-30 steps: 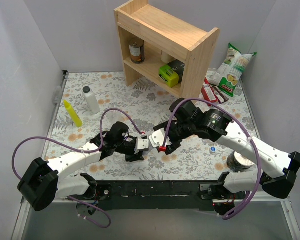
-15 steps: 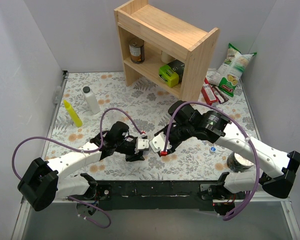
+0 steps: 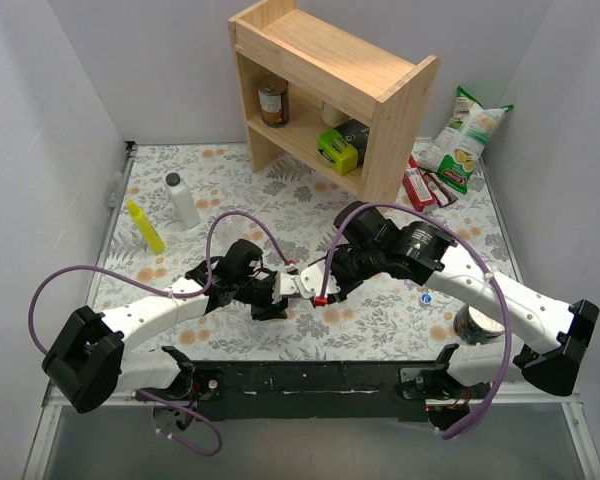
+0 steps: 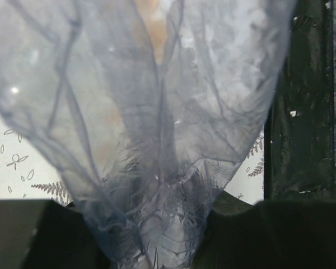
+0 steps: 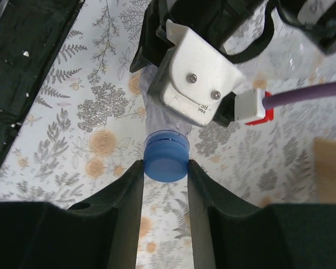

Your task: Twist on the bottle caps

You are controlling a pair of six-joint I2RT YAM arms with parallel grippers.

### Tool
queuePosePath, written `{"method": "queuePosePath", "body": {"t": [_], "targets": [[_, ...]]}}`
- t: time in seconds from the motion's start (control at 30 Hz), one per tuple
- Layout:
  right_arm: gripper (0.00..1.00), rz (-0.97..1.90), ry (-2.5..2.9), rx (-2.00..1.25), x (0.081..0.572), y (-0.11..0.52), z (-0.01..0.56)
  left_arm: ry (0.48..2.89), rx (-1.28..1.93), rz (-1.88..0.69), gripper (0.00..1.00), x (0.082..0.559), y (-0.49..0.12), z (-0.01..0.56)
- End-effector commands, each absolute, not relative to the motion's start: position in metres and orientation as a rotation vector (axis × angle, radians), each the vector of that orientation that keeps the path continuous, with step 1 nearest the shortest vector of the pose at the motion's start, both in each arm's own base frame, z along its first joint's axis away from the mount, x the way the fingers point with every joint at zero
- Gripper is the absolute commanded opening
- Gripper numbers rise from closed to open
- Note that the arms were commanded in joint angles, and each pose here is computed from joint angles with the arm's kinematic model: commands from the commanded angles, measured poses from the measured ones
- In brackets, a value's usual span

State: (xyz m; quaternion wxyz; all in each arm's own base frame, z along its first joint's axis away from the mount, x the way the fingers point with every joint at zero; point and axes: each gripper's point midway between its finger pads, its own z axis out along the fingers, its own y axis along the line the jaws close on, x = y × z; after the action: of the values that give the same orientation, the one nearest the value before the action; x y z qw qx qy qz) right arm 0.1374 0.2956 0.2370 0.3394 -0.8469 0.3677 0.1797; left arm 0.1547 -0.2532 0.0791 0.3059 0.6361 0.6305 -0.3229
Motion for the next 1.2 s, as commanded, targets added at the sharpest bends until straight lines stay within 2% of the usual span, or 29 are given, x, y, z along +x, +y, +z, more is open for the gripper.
{"method": "queuePosePath", "body": {"t": [0.0,0.23,0.43,0.57,0.7,0.8,1.0,1.03,1.17], "targets": [[0.20,0.636,1.227,-2.071,0.146,0.310,0.234,1.498,1.605,-0.763,0.00,0.190,-0.279,0.125],[0.15,1.189,1.819,-1.651,0.164,0.313,0.231,1.539,1.395,-0.556,0.00,0.229,-0.271,0.145],[0.11,1.372,1.968,-1.385,0.181,0.322,0.240,1.600,1.396,-0.510,0.00,0.236,-0.267,0.141],[0.19,1.295,1.915,-1.373,0.199,0.328,0.257,1.614,1.423,-0.526,0.00,0.233,-0.267,0.138],[0.46,1.183,1.864,-1.385,0.209,0.321,0.273,1.616,1.477,-0.556,0.00,0.225,-0.267,0.131],[0.58,1.025,1.710,-1.479,0.210,0.308,0.299,1.596,1.561,-0.590,0.00,0.214,-0.266,0.127],[0.57,0.651,1.393,-1.737,0.198,0.259,0.305,1.540,1.629,-0.611,0.00,0.199,-0.259,0.140],[0.57,0.613,1.407,-1.753,0.198,0.253,0.287,1.536,1.633,-0.621,0.00,0.196,-0.259,0.141],[0.59,0.526,1.266,-1.781,0.192,0.251,0.282,1.550,1.653,-0.688,0.00,0.184,-0.259,0.143]]}}
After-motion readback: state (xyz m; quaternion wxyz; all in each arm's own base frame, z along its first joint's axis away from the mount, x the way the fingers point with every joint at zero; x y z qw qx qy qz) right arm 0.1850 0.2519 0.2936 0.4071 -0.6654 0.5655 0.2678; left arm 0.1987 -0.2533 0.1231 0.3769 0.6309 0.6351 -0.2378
